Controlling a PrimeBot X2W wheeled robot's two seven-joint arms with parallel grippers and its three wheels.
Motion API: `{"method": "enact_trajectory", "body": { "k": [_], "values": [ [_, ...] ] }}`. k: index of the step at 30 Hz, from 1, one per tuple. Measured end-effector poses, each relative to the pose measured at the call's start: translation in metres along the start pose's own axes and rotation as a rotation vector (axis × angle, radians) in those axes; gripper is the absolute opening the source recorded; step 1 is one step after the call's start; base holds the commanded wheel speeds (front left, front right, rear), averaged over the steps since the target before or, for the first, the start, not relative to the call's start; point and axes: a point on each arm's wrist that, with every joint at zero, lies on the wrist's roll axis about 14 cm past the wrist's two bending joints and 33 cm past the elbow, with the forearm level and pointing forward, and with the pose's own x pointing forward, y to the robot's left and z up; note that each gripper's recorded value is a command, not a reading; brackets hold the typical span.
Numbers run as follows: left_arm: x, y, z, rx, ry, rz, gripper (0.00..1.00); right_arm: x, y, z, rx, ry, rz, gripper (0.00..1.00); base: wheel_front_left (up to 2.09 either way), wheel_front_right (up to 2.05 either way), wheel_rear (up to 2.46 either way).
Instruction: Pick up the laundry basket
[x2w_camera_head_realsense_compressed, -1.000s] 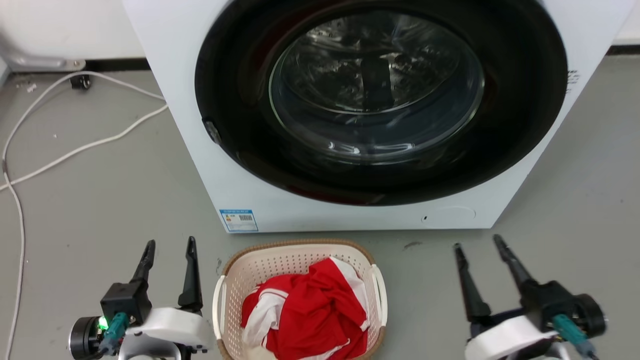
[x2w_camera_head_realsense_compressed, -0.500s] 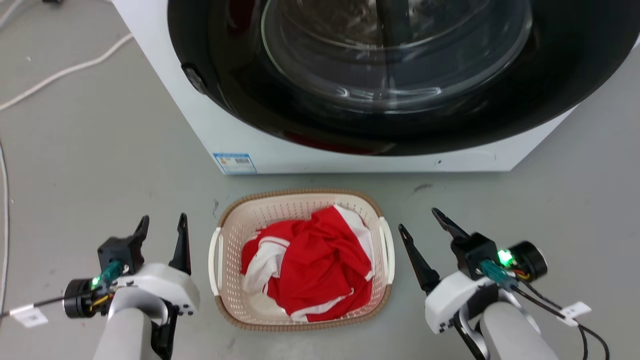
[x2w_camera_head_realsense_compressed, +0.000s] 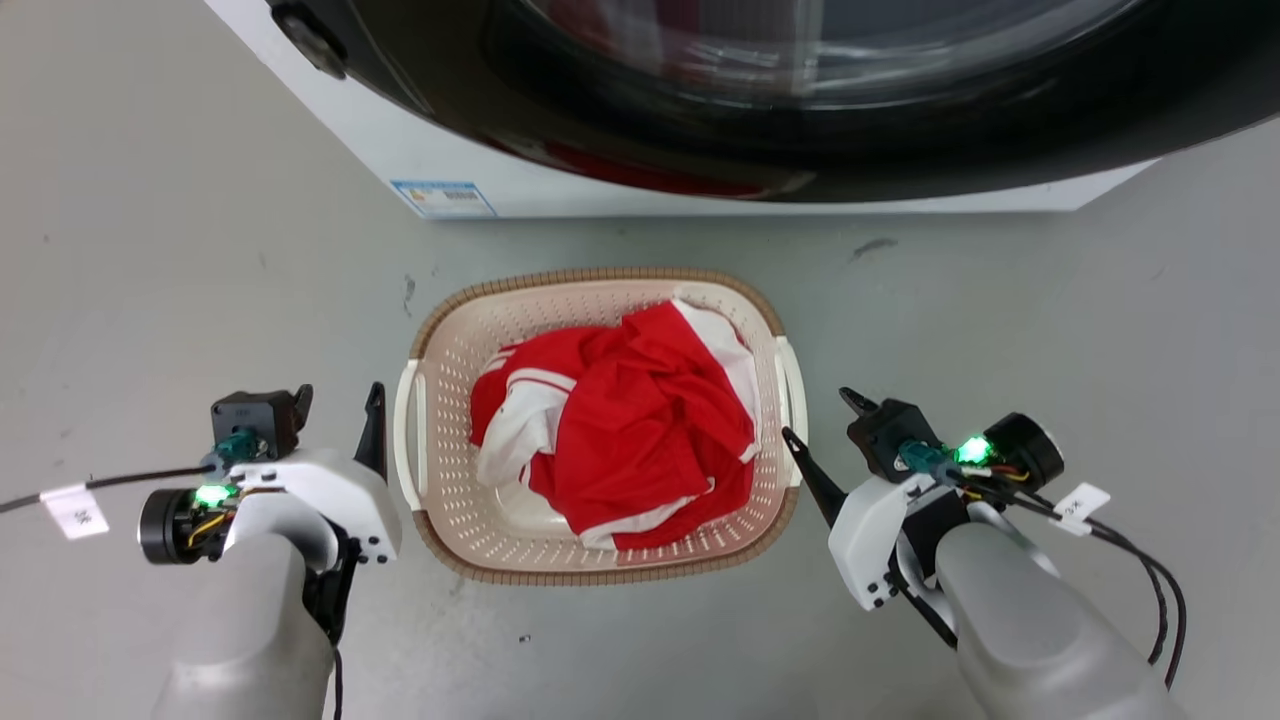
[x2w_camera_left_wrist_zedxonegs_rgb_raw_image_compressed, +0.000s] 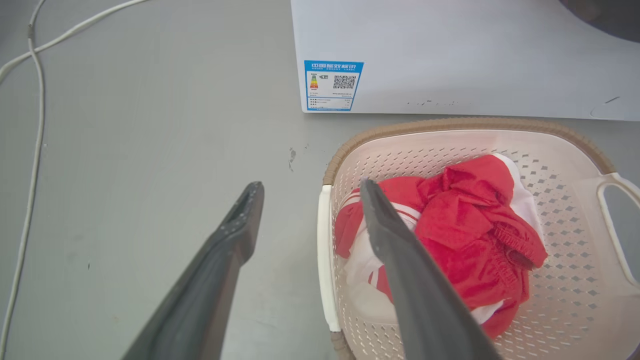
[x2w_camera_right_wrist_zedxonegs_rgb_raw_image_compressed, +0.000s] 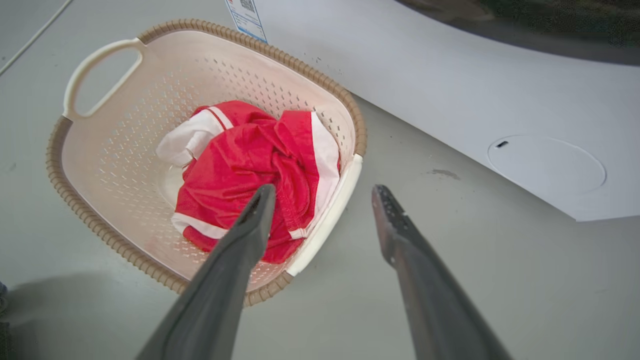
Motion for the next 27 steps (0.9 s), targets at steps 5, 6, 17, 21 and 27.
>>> {"method": "enact_trajectory", "body": {
  "k": [5,6,17,21,27],
  "values": [
    [0.014,-0.006,-0.03,-0.009,0.106,-0.015,1.0,0.017,-0.006,-0.022,0.004,0.08,0.017,1.0,0.0,0.0,0.0],
    [0.017,-0.007,-0.035,-0.012,0.123,-0.017,1.0,0.019,-0.007,-0.027,0.008,0.095,0.019,1.0,0.0,0.0,0.0],
    [0.045,-0.01,-0.075,-0.018,0.266,-0.03,1.0,0.05,-0.011,-0.067,0.043,0.21,0.055,1.0,0.0,0.0,0.0],
    [0.051,-0.01,-0.085,-0.02,0.295,-0.032,1.0,0.059,-0.009,-0.077,0.048,0.24,0.071,1.0,0.0,0.0,0.0],
    [0.059,-0.009,-0.097,-0.027,0.336,-0.032,1.0,0.073,-0.006,-0.089,0.044,0.277,0.096,1.0,0.0,0.0,0.0]
  ]
}}
